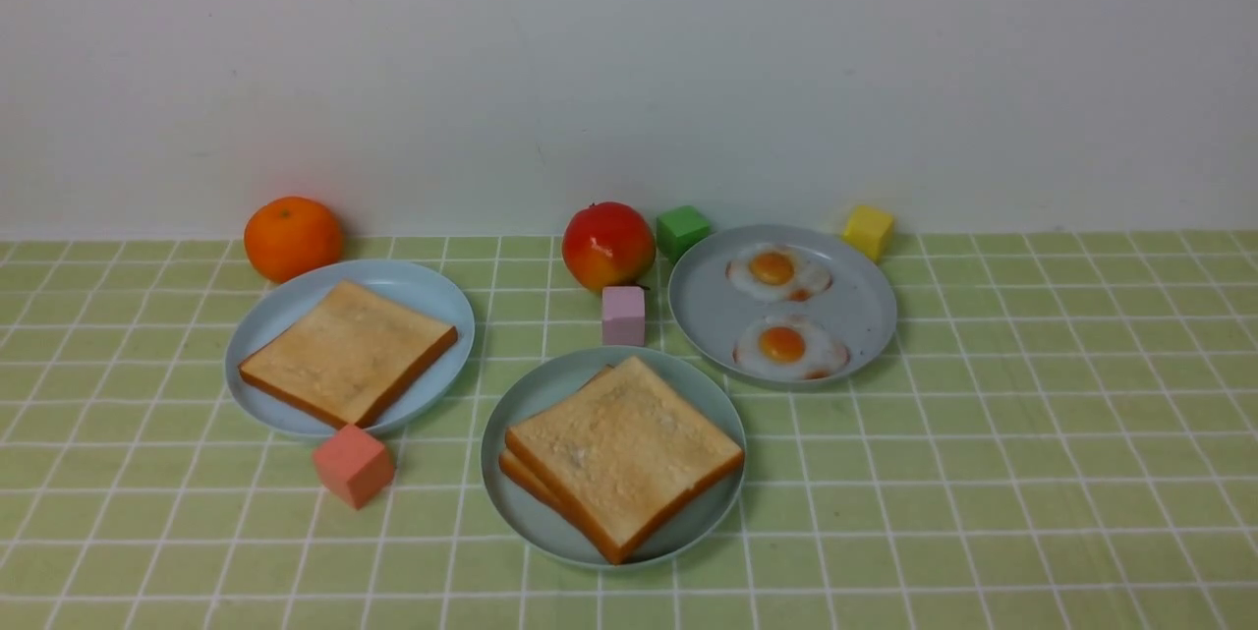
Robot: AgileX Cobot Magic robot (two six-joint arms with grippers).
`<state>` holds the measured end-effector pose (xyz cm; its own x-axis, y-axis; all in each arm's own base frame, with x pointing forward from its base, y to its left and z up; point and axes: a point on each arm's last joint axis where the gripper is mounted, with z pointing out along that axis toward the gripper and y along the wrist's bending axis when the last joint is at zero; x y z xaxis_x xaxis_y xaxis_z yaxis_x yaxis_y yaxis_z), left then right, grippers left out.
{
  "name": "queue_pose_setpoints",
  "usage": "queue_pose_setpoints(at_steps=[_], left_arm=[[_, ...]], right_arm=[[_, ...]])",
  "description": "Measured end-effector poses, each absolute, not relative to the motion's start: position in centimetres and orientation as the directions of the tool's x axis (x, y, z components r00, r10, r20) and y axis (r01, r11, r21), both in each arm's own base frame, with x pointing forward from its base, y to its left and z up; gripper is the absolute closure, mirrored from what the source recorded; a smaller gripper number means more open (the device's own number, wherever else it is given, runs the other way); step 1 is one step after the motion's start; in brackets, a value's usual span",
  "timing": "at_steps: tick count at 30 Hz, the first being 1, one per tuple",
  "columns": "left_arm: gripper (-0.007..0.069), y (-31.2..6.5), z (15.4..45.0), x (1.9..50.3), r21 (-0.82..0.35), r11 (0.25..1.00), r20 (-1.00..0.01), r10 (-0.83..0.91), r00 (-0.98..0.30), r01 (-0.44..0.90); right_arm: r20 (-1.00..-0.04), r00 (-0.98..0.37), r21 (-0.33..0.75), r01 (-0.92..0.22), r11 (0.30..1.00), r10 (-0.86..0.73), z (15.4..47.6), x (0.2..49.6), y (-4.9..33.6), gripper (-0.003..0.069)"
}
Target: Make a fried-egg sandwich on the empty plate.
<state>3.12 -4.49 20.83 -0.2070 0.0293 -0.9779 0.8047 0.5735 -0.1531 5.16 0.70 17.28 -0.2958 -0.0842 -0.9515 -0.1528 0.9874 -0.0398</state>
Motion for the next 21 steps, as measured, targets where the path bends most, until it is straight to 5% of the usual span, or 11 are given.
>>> queue_pose_setpoints(at_steps=[21], left_arm=[[0.0602,-4.48,20.82,3.13,-0.151,0.574,-0.978,0.031,-0.206,0.805]], right_arm=[[-0.951,-0.297,-0.041,-0.153,0.987,-0.085,17.28,5.15,0.7,0.0603]])
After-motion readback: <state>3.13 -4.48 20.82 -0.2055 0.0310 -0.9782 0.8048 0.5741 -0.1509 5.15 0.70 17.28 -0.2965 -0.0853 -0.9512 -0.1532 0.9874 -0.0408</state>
